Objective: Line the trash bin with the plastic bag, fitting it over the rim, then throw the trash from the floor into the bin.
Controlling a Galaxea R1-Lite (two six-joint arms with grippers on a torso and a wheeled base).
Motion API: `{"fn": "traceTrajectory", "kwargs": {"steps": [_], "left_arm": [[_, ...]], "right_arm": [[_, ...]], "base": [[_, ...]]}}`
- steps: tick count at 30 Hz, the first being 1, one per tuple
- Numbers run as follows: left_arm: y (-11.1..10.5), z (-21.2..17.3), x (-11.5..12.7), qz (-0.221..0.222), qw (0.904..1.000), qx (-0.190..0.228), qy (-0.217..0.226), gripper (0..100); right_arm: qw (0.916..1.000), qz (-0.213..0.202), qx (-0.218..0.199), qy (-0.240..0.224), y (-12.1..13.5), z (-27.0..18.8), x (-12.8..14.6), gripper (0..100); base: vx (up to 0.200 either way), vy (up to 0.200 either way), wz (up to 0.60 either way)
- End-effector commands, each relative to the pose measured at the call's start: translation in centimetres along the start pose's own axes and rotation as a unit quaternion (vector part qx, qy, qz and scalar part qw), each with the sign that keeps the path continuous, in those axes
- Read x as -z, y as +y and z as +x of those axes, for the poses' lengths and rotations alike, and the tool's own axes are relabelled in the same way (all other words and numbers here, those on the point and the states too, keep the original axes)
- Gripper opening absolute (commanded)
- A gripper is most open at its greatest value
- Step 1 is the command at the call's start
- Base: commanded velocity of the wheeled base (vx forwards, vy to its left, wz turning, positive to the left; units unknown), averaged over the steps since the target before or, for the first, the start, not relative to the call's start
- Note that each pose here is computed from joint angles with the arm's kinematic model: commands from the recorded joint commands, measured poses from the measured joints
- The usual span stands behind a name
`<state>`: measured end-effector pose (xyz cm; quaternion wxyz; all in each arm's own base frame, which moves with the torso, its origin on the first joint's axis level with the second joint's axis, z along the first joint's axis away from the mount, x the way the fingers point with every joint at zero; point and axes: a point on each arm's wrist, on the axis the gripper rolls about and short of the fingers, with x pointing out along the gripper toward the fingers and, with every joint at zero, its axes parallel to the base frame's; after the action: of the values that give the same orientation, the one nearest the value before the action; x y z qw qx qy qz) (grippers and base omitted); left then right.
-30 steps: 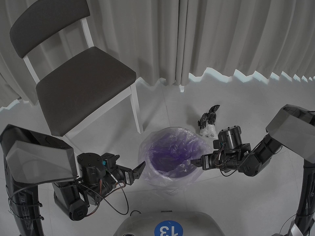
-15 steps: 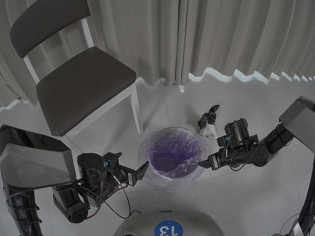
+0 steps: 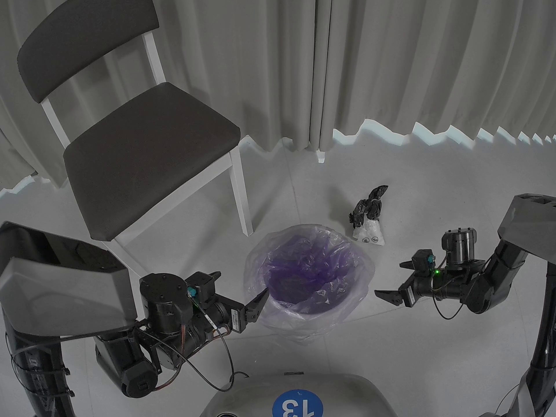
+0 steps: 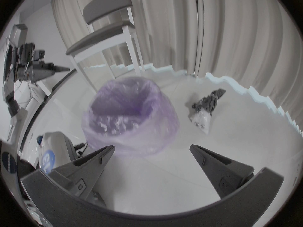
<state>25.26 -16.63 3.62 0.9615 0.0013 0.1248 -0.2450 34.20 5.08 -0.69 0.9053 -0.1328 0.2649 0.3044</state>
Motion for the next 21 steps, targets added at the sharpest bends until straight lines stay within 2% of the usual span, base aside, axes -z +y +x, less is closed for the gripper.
{"fn": "traceTrajectory", "kwargs": {"steps": [1,9,15,21], "left_arm": [[-0.1,0.0,0.0,-0.001,1.0,0.002,-0.003,100],[-0.1,0.0,0.0,-0.001,1.0,0.002,-0.004,100],[-0.1,0.0,0.0,-0.001,1.0,0.002,-0.004,100],[-0.1,0.0,0.0,-0.001,1.0,0.003,-0.003,100]], "right_arm": [[0.9996,0.003,-0.005,0.027,-0.5,0.8,2.1,100],[0.9991,-0.02,-0.027,0.028,-0.3,1.7,2.0,100],[0.9983,-0.032,-0.042,0.025,0.1,4.3,1.8,100],[0.9963,-0.045,-0.059,0.044,0.0,6.1,1.5,100]], "base": [[0.0,0.0,0.0],[0.0,0.0,0.0],[0.0,0.0,0.0],[0.0,0.0,0.0]]}}
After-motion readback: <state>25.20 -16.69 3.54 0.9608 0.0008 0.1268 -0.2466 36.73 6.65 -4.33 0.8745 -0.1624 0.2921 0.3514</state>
